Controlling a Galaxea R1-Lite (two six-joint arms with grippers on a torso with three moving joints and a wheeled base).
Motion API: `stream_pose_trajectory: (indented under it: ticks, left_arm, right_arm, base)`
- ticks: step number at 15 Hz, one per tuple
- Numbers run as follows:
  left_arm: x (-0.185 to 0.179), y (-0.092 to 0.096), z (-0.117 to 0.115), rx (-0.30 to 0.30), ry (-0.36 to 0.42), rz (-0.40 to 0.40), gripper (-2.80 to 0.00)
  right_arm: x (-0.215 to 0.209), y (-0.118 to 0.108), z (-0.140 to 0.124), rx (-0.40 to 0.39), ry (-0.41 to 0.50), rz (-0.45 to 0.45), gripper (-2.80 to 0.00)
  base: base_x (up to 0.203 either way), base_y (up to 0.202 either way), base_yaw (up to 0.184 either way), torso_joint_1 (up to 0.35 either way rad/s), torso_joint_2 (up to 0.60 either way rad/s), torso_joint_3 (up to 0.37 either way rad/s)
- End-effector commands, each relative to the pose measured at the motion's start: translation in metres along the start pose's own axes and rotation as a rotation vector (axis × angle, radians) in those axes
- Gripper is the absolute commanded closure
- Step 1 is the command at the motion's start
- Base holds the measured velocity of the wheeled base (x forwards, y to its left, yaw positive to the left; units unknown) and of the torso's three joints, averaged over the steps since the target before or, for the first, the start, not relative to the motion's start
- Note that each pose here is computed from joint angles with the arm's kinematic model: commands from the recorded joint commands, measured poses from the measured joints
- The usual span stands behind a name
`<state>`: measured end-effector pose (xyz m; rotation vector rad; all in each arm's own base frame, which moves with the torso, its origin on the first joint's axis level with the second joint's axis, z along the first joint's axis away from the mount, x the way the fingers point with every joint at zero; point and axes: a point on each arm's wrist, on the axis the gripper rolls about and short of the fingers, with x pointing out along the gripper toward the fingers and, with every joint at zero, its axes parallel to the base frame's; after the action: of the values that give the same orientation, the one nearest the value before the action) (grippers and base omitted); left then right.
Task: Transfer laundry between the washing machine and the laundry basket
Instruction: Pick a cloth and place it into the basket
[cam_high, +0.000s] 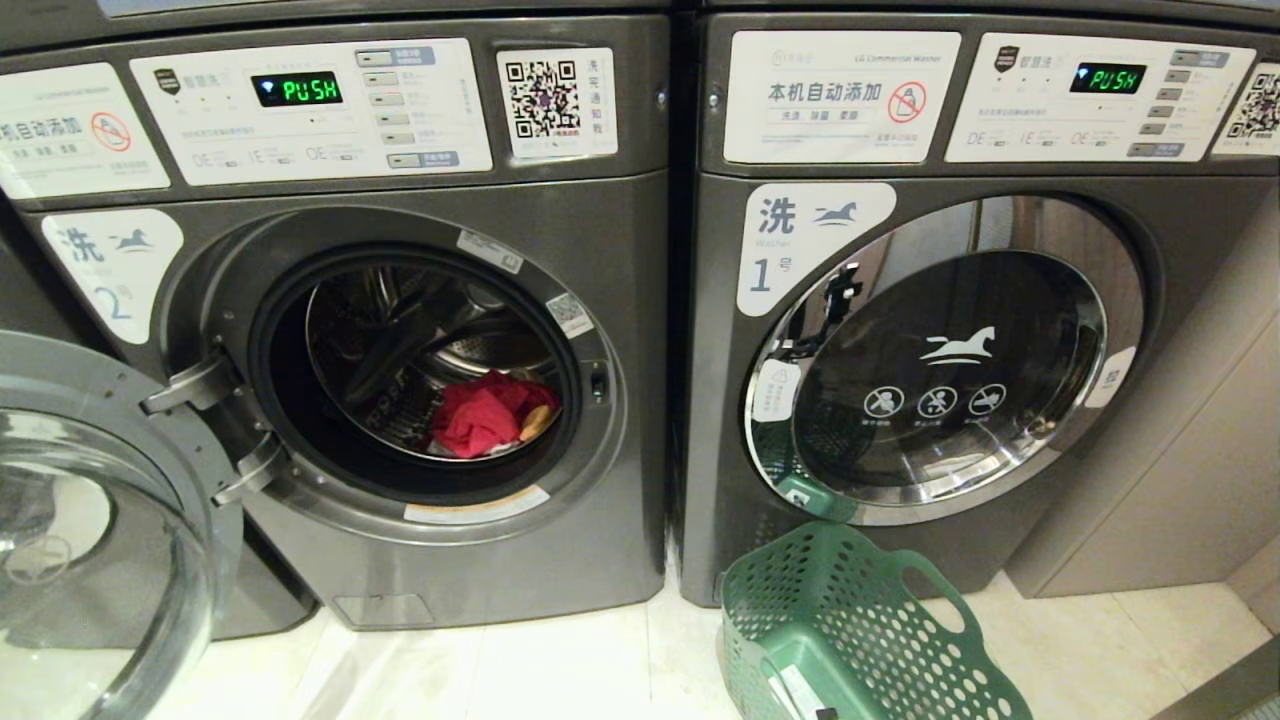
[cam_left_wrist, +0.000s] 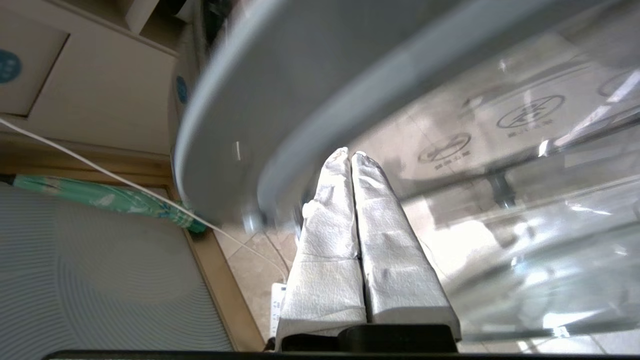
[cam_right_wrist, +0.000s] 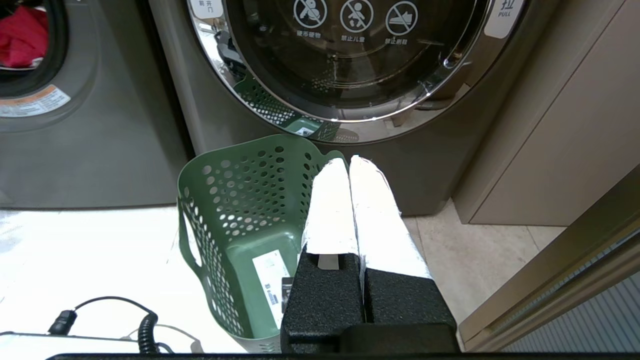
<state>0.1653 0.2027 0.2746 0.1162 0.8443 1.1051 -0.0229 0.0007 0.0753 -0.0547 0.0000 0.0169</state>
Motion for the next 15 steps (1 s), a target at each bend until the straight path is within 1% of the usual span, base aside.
stream_pose_trajectory:
  ticks: [1, 3, 5, 6, 7, 8, 10, 12, 13, 15]
  left_arm:
    - [0.012, 0.001, -0.003, -0.003, 0.023, -0.012, 0.0]
    - [-0.028, 0.007, -0.012, -0.017, -0.085, -0.078, 0.0]
    - [-0.085, 0.009, -0.032, -0.014, -0.26, -0.19, 0.0]
    - [-0.113, 0.006, -0.048, 0.003, -0.365, -0.278, 0.0]
    - [-0.133, -0.003, -0.067, 0.036, -0.458, -0.397, 0.0]
    - [-0.138, -0.015, -0.089, 0.063, -0.498, -0.498, 0.0]
    - [-0.131, -0.04, -0.14, 0.086, -0.534, -0.661, 0.0]
    - [-0.119, -0.055, -0.192, 0.081, -0.563, -0.763, 0.0]
    - [-0.113, -0.06, -0.22, 0.073, -0.598, -0.815, 0.0]
    - [-0.101, -0.068, -0.267, 0.081, -0.668, -0.906, 0.0]
  right_arm:
    - [0.0, 0.0, 0.0, -0.001, 0.001, 0.002, 0.0]
    - [0.0, 0.0, 0.0, -0.001, 0.001, 0.002, 0.0]
    - [0.0, 0.0, 0.0, -0.001, 0.001, 0.002, 0.0]
    - [0.0, 0.0, 0.0, -0.001, 0.001, 0.002, 0.0]
    - [0.0, 0.0, 0.0, -0.001, 0.001, 0.0, 0.0]
    - [0.0, 0.0, 0.0, -0.001, 0.001, 0.002, 0.0]
    - [0.0, 0.0, 0.0, -0.001, 0.001, 0.002, 0.0]
    - [0.0, 0.0, 0.0, -0.001, 0.001, 0.001, 0.0]
    - [0.0, 0.0, 0.0, -0.001, 0.001, 0.002, 0.0]
    - [0.0, 0.0, 0.0, -0.001, 0.001, 0.002, 0.0]
  base:
    - [0.0, 0.0, 0.0, 0.0, 0.0, 0.0]
    - [0.0, 0.0, 0.0, 0.0, 0.0, 0.0]
    - [0.0, 0.0, 0.0, 0.0, 0.0, 0.0]
    - [0.0, 0.0, 0.0, 0.0, 0.0, 0.0]
    - [0.0, 0.0, 0.0, 0.0, 0.0, 0.0]
    - [0.0, 0.0, 0.0, 0.0, 0.0, 0.0]
    - [0.0, 0.0, 0.0, 0.0, 0.0, 0.0]
    - [0.0, 0.0, 0.0, 0.0, 0.0, 0.0]
    - [0.0, 0.0, 0.0, 0.0, 0.0, 0.0]
    - [0.0, 0.0, 0.0, 0.0, 0.0, 0.0]
